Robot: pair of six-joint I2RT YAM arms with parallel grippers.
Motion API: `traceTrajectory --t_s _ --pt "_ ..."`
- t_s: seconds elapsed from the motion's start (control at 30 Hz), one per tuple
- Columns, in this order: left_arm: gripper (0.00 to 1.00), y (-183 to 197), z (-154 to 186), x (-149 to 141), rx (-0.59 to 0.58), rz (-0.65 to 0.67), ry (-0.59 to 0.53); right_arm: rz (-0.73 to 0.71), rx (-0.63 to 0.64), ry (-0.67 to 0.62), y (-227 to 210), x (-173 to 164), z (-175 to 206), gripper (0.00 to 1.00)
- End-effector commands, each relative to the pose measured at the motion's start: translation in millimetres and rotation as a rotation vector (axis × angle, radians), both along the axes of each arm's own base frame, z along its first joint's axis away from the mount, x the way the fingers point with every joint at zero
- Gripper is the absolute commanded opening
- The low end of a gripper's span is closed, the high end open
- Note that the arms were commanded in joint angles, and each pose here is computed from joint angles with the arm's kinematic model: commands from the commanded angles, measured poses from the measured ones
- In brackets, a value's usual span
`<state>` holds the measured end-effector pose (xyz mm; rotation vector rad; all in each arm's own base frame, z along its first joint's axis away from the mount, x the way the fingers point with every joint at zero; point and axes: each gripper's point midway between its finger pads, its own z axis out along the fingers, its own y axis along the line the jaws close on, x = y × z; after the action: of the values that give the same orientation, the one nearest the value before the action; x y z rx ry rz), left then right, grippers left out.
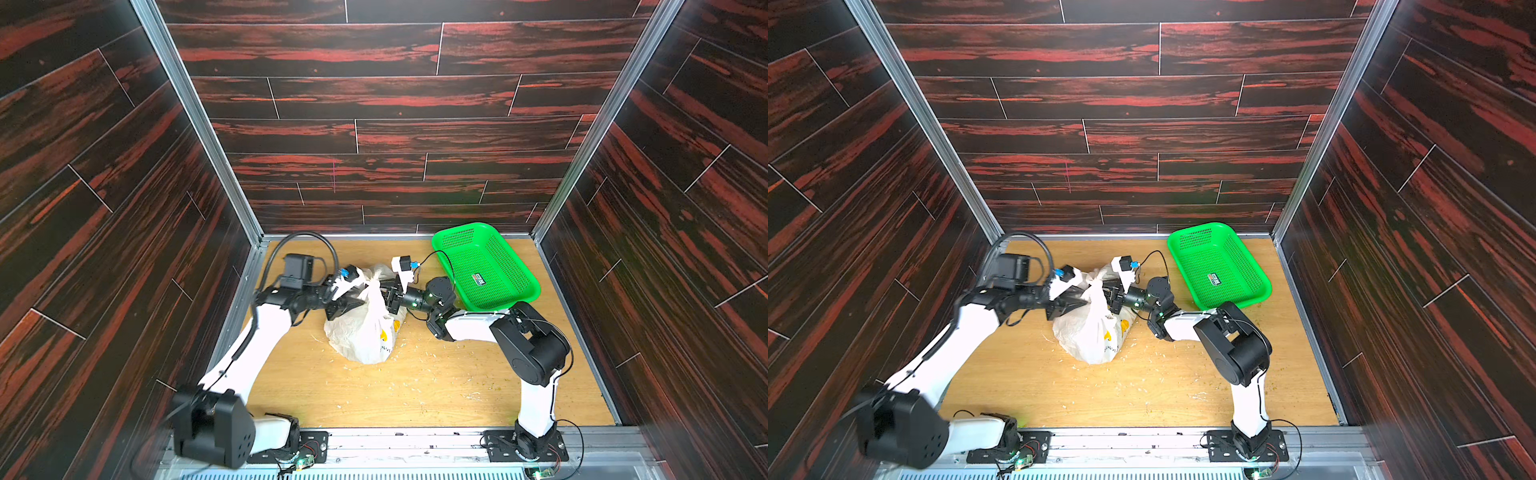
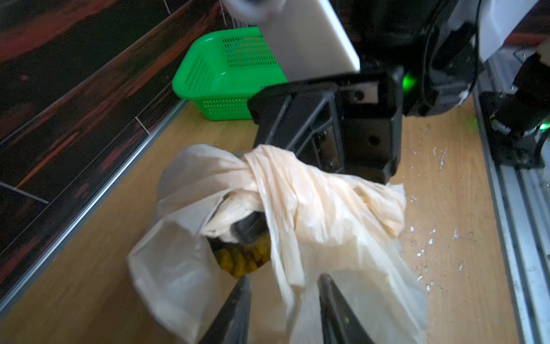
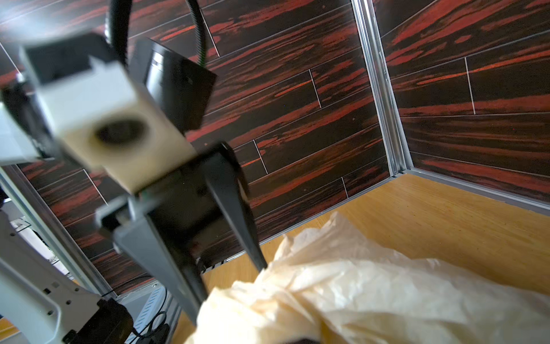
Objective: Place the pineapple into a plastic bag & tie a knot
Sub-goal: Cross the plastic bag at the center of the board.
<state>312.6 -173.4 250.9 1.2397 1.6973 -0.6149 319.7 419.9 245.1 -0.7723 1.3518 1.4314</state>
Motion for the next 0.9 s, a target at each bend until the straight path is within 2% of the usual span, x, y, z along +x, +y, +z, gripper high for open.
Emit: traceTrajectory --t_s 0.0,0.07,0.13,0.27,0.33,0.4,0.5,0.57,0.7,0.87 --pt "0.49 3 38 -18 -0.116 0.038 0.014 -0.015 0.029 -0.052 1 5 14 0.0" --pt "0.5 5 50 -18 -0.191 0.108 0.022 -0.018 0.031 -0.053 1 6 15 0.0" --pt "0.53 15 66 -3 -0.303 0.272 0.058 -0.018 0.032 -0.056 1 6 16 0.0" --pt "0.5 29 75 17 -0.423 0.476 0.206 -0.013 0.031 -0.059 2 5 16 0.0" --pt "0.48 34 70 31 -0.522 0.595 0.365 -0.012 0.029 -0.059 2 5 16 0.0" --pt "0.44 33 55 39 -0.588 0.688 0.574 -0.013 0.028 -0.062 2 5 17 0.0" --pt "0.39 21 31 38 -0.634 0.75 0.888 -0.016 0.024 -0.066 2 5 17 0.0" --pt "0.37 11 18 35 -0.681 0.778 1.032 -0.017 0.02 -0.07 1 5 17 0.0" --pt "0.35 -1 18 36 -0.802 0.805 1.151 -0.013 0.016 -0.071 2 4 18 0.0" --pt "0.32 0 24 44 -0.893 0.827 1.179 -0.005 0.015 -0.078 2 2 18 0.0"
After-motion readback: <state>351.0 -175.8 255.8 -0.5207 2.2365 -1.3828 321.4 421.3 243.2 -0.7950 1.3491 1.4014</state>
